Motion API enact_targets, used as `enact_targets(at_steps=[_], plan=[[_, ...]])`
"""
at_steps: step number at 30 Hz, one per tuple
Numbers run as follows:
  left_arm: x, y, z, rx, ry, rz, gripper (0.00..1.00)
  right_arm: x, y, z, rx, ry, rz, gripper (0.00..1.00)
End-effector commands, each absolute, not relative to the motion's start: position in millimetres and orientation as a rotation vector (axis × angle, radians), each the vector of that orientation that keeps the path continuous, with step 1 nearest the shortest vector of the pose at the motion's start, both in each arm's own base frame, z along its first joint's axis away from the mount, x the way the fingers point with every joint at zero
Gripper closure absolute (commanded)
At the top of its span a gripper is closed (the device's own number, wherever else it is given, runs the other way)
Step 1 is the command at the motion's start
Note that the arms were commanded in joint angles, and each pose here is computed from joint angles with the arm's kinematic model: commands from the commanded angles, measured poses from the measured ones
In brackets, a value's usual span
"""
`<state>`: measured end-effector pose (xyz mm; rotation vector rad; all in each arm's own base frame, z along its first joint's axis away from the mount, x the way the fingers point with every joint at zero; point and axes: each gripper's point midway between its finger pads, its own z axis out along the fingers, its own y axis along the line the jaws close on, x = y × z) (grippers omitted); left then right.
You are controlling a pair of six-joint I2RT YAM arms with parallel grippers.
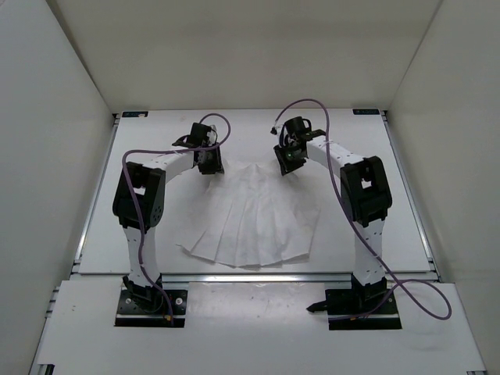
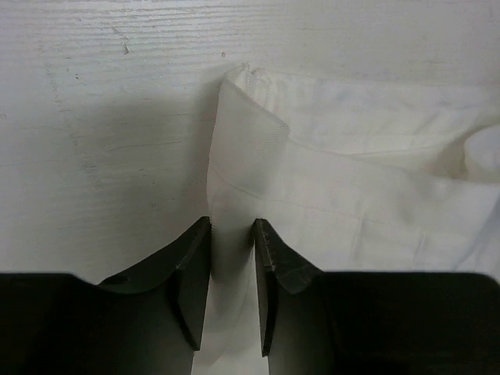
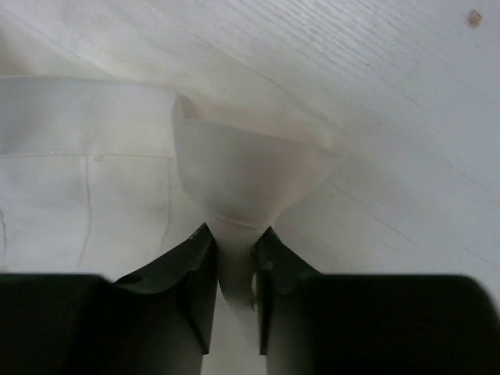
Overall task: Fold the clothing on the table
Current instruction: Flatten the skirt out
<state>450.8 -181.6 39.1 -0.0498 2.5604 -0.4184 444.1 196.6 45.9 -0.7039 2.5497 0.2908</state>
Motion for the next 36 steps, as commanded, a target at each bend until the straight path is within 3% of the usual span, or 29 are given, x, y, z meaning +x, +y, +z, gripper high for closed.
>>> enact_targets(at_steps=[1,2,4,6,13,16,18,19,21,22,24,26,36], plan=[[452.9,-189.4,45.9,-0.032,2.546,-0.44,0.63,467.7,189.7,60.1,-0.64,2.501,0.259,0.83],[455.0,-190.3,47.0,-0.029,2.543,-0.437,0.69,468.0,187.8,59.7,-0.637,2.502,0.266,0.94],[455.0,-191.0,45.0,-0.041,2.553,-0.439,0.88,471.2,181.5,61.9,-0.595,2.503,0.268,0.97],[455.7,-189.6,40.1,-0.062,2.569,-0.444,0.99,471.4,176.7,69.7,-0.559,2.498,0.286,0.99],[458.4,-177.2,41.0,-0.094,2.564,-0.396,1.0,463.0,152.5,101.7,-0.399,2.415,0.464,1.0],[457.8,-168.3,40.4,-0.112,2.566,-0.387,1.0,442.7,134.4,84.0,-0.283,2.446,0.566,1.0],[455.6,-170.5,41.3,-0.103,2.561,-0.429,1.0,438.2,127.5,80.8,-0.241,2.46,0.607,0.88],[457.6,-173.6,44.7,-0.089,2.549,-0.445,0.97,434.5,127.1,79.0,-0.262,2.467,0.612,0.84],[454.0,-185.1,49.8,-0.042,2.546,-0.524,0.72,432.3,134.6,76.0,-0.295,2.472,0.601,0.65],[453.9,-186.8,55.6,-0.02,2.537,-0.542,0.66,433.9,132.7,76.9,-0.291,2.468,0.584,0.57],[459.4,-194.9,66.8,0.033,2.505,-0.568,0.36,436.4,134.9,78.6,-0.279,2.465,0.561,0.36],[464.6,-194.9,74.2,0.054,2.486,-0.528,0.27,441.4,137.5,79.9,-0.261,2.448,0.576,0.28],[480.5,-193.8,59.1,0.006,2.5,-0.569,0.29,478.9,143.2,79.6,-0.215,2.475,0.581,0.27]])
